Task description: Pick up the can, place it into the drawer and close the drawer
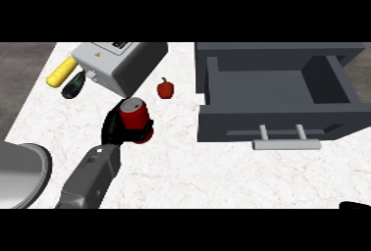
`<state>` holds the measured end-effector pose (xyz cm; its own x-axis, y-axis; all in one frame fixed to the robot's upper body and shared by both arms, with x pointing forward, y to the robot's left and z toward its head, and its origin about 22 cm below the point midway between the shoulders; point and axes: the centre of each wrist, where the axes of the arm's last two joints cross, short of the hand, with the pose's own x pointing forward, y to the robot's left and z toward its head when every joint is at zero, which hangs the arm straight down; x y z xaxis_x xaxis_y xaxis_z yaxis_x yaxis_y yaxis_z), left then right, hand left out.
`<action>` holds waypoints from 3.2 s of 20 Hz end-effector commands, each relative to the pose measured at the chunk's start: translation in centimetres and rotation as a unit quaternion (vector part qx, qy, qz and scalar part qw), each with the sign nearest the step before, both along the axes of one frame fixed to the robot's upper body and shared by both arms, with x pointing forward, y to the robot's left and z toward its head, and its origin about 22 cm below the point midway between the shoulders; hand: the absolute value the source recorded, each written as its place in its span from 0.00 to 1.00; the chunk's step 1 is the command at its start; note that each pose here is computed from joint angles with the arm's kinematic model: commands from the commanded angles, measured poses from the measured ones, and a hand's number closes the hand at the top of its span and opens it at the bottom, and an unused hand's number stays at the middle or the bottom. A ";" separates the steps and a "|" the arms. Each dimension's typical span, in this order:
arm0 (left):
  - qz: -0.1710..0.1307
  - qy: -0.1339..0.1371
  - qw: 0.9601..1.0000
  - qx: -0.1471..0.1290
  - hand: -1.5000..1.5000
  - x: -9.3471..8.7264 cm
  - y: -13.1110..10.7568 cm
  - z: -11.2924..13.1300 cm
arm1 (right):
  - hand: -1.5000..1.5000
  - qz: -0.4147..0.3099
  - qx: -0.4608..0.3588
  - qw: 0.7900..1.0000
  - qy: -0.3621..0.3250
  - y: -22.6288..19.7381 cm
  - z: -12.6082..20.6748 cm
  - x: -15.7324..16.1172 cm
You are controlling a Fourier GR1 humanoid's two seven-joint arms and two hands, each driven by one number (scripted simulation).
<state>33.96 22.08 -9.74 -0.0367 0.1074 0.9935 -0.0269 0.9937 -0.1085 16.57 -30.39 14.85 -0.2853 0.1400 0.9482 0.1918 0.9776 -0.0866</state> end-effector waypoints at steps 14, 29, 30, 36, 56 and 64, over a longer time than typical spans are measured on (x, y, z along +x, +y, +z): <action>-0.092 -0.042 0.994 0.028 1.00 5.4 -8.2 13.0 | 0.00 -0.022 -0.006 1.000 0.005 -0.2 -1.1 -0.3; -0.101 -0.074 0.990 0.057 1.00 7.3 -17.4 31.2 | 0.00 -0.022 -0.006 1.000 -0.007 -0.3 0.6 0.9; -0.098 -0.069 0.991 0.060 1.00 7.1 -17.4 29.8 | 0.00 -0.022 -0.016 1.000 -0.007 0.5 0.3 0.5; -0.098 -0.060 0.991 0.072 1.00 8.4 -20.6 33.4 | 0.00 -0.010 -0.004 1.000 -0.022 1.9 0.0 0.7; -0.041 -0.045 0.990 0.129 1.00 9.5 -23.8 34.8 | 0.00 0.006 -0.017 1.000 -0.024 1.2 2.2 2.0; 0.010 -0.052 0.989 0.137 0.00 9.4 -24.1 33.9 | 0.00 0.029 -0.028 0.999 -0.016 1.6 2.1 2.4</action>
<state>43.29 -2.01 24.78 -0.1334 -0.1501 0.9796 -0.0057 0.9886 0.1507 18.96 -29.40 16.83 -0.3276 0.1680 0.9297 0.1625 0.9794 -0.1198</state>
